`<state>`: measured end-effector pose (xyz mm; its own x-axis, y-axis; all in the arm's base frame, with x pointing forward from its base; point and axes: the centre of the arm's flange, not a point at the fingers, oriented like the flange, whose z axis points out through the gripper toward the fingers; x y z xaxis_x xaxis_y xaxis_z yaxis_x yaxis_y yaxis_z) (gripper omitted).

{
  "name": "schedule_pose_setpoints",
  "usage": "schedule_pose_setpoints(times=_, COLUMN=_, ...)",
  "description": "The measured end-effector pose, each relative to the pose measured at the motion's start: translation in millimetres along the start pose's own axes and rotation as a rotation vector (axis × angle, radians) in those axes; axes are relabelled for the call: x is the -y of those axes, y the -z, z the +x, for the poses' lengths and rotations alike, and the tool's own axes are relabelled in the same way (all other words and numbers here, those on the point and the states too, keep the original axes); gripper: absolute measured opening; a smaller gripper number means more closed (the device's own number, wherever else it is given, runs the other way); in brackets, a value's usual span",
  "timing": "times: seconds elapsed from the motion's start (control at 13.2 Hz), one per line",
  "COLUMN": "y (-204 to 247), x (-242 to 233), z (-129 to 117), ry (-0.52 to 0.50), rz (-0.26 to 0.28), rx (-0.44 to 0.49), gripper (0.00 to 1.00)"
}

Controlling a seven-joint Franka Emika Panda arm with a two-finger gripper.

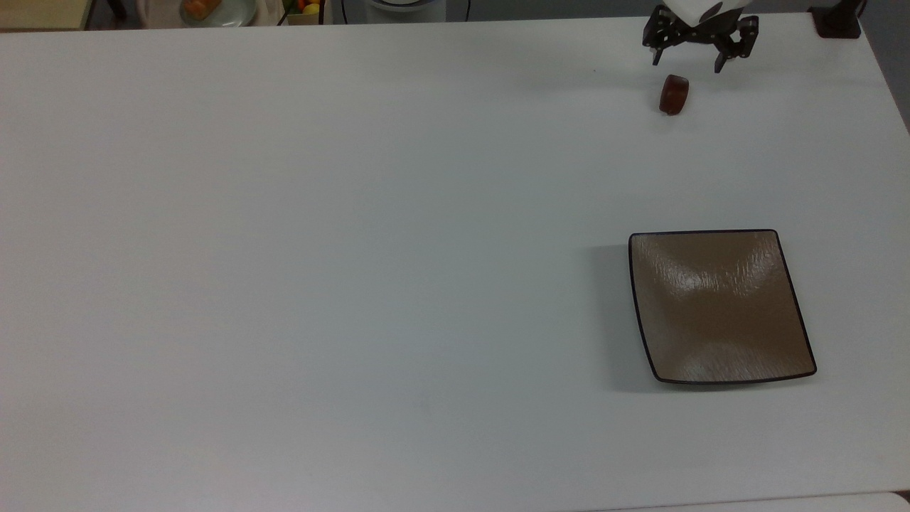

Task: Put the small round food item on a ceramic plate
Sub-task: 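Lower the open gripper over the small round brown food item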

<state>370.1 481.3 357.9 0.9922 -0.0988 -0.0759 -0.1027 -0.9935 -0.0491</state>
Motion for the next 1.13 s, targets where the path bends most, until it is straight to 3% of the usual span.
schedule_pose_setpoints(times=0.53, y=-26, x=4, z=6, ry=0.009, rz=0.042, rx=-0.014, gripper=1.00)
schedule_pose_setpoints(times=0.91, y=-40, x=4, z=8, ry=0.032, rz=0.022, rx=-0.024, gripper=1.00)
schedule_pose_setpoints(times=1.13, y=-49, x=3, z=9, ry=0.048, rz=0.007, rx=-0.029, gripper=0.92)
